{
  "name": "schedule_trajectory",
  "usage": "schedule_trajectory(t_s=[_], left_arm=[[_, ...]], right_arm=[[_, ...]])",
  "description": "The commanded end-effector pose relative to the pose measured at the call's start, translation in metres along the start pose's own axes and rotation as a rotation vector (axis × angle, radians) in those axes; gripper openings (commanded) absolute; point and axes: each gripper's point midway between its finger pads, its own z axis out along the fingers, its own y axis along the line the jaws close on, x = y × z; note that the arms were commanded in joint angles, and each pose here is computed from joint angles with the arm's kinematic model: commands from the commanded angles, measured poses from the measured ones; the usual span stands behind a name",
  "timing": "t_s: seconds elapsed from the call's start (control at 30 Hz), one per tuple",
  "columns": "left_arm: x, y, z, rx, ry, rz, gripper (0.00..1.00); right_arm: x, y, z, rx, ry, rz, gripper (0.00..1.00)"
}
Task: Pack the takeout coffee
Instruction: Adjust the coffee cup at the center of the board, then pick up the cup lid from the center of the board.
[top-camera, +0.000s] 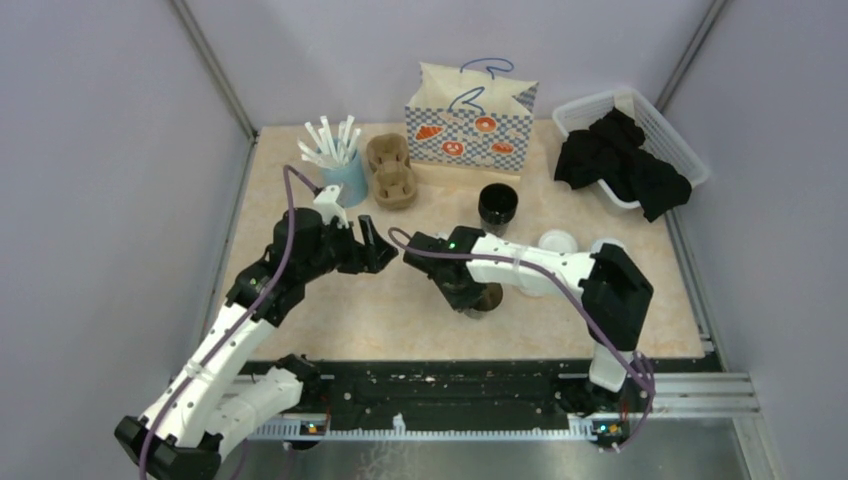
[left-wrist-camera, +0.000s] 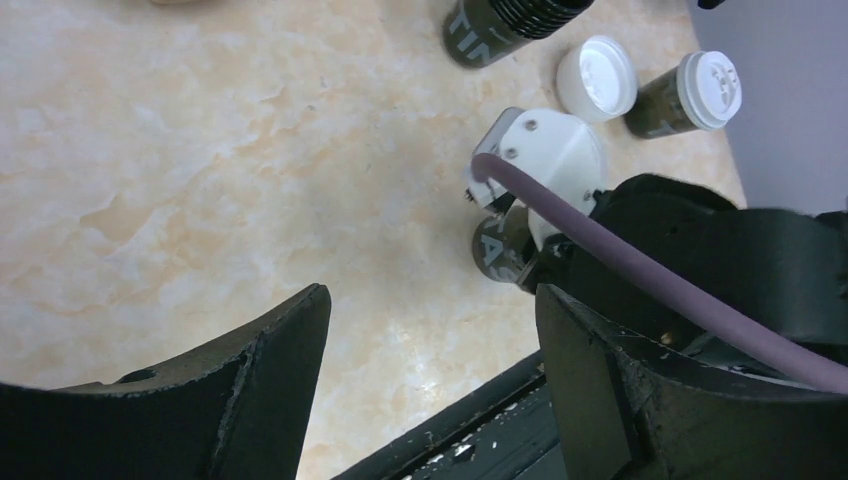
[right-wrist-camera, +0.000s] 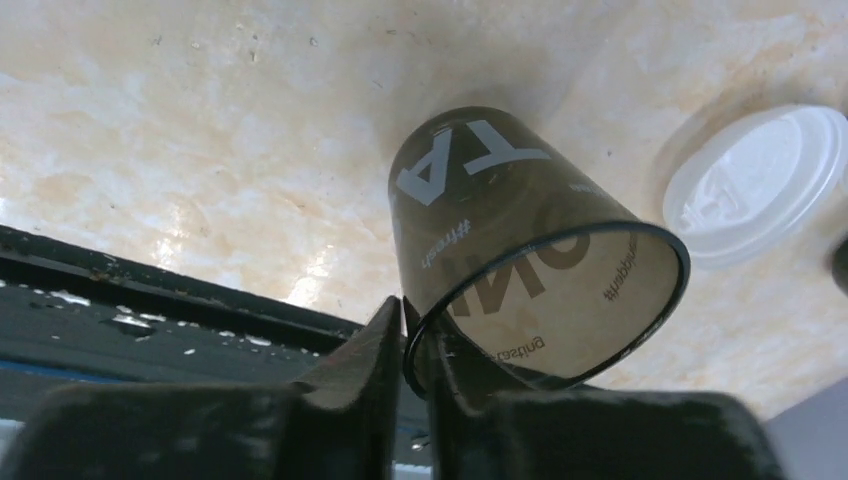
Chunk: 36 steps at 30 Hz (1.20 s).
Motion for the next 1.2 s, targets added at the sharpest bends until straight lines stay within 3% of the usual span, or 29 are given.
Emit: schedule_trajectory(t_s=[0.0, 0.1, 0.17, 0.23, 0.33, 0.43, 0.53, 0.67, 0.83, 1.17], left_arm=[[0.003, 0.014, -0.004, -0.07, -0.012, 0.027, 0.82], [0.001, 0.012, -0.005, -0.059, -0.015, 0.028, 0.82], [-0.001, 0.009, -0.004, -0.048, -0.017, 0.033, 0.82], [-0.003, 0.008, -0.004, -0.042, -0.019, 0.041, 0.82], [-0.006, 0.006, -0.002, -0.032, -0.026, 0.05, 0.82], [-0.008, 0.002, 0.001, -0.011, -0.024, 0.054, 0.82], [-0.009, -0.004, 0.007, 0.017, -0.01, 0.056, 0.82], [-0.011, -0.011, 0.01, 0.053, 0.006, 0.059, 0.83], [-0.009, -0.016, 0.011, 0.081, 0.015, 0.048, 0.83], [-0.006, -0.018, 0.009, 0.092, 0.021, 0.034, 0.84]], right_arm=[[-0.01, -0.009, -0.023, 0.02, -0.008, -0.047, 0.22], [-0.025, -0.007, -0.055, -0.038, -0.087, -0.016, 0.54], [-0.034, -0.01, -0.084, -0.095, -0.159, 0.026, 0.67], [-0.041, -0.022, -0.111, -0.151, -0.223, 0.08, 0.72], [-0.048, -0.076, -0.136, -0.174, -0.334, 0.274, 0.75], [-0.045, -0.138, -0.129, -0.172, -0.455, 0.536, 0.85], [-0.027, -0.181, -0.09, -0.135, -0.475, 0.777, 0.87], [-0.012, -0.187, -0.033, -0.088, -0.387, 0.855, 0.87], [-0.007, -0.195, 0.016, -0.026, -0.363, 0.935, 0.6], [0.027, -0.207, 0.047, 0.123, -0.257, 0.941, 0.45]])
